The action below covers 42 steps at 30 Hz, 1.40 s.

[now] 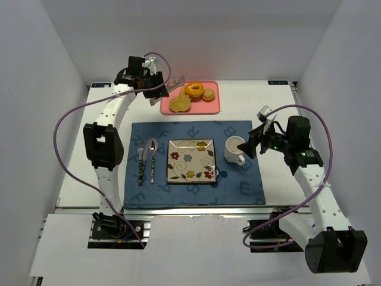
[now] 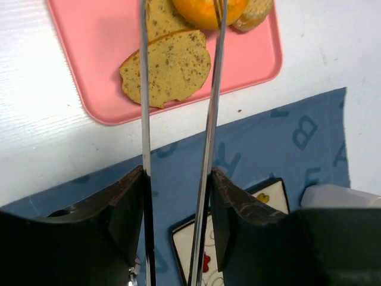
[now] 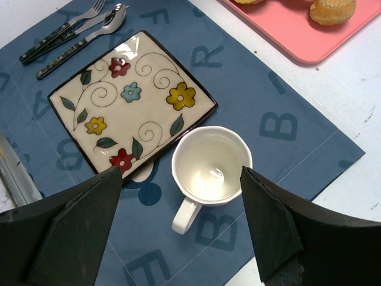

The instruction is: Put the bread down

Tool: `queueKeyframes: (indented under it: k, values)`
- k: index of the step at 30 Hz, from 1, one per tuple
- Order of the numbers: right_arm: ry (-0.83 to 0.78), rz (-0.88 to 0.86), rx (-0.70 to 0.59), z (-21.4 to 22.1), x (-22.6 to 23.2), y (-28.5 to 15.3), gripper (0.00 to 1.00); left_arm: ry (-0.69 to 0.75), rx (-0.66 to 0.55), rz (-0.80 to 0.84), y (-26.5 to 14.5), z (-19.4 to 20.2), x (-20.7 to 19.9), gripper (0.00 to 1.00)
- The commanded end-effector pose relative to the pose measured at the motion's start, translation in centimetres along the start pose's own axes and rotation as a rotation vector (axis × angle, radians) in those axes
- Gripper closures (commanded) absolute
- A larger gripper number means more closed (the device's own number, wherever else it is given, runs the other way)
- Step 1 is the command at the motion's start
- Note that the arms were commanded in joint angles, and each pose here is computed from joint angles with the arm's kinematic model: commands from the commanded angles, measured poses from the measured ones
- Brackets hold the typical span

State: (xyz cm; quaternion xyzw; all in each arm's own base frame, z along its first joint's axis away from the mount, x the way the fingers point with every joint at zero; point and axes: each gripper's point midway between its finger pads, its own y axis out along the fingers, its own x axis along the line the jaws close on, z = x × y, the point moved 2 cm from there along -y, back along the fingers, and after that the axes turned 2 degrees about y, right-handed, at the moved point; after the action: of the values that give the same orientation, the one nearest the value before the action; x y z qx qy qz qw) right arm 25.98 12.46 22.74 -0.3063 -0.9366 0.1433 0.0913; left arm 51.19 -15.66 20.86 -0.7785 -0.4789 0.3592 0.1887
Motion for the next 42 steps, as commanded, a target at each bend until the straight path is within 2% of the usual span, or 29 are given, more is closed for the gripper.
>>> queueKeyframes:
  k: [1, 8, 19, 25, 30, 42]
  values:
    - [-0.021, -0.005, -0.038, -0.9, 0.1, -0.2, 0.14, 0.052, 0.020, -0.036, 0.0, -0.2, 0.2, 0.44]
    - [-0.013, 0.002, -0.034, -0.6, 0.0, -0.3, 0.14, 0.124, 0.066, -0.028, 0.5, 1.0, 1.2, 0.45]
    - [-0.002, -0.002, -0.033, -0.5, -0.2, -0.2, 0.14, 0.133, 0.087, 0.087, -0.4, 2.6, 1.1, 0.45]
    - [-0.001, -0.005, -0.033, -0.5, -0.2, -0.2, 0.14, 0.103, 0.043, 0.132, -2.3, 2.9, 2.3, 0.44]
    - [0.007, -0.016, -0.036, -0.6, -0.1, -0.1, 0.14, 0.060, 0.060, 0.145, -3.1, 4.0, 3.7, 0.45]
    - [0.007, -0.021, -0.041, -0.9, 0.0, -0.1, 0.14, -0.015, 0.134, 0.237, -1.1, 7.6, 3.8, 0.46]
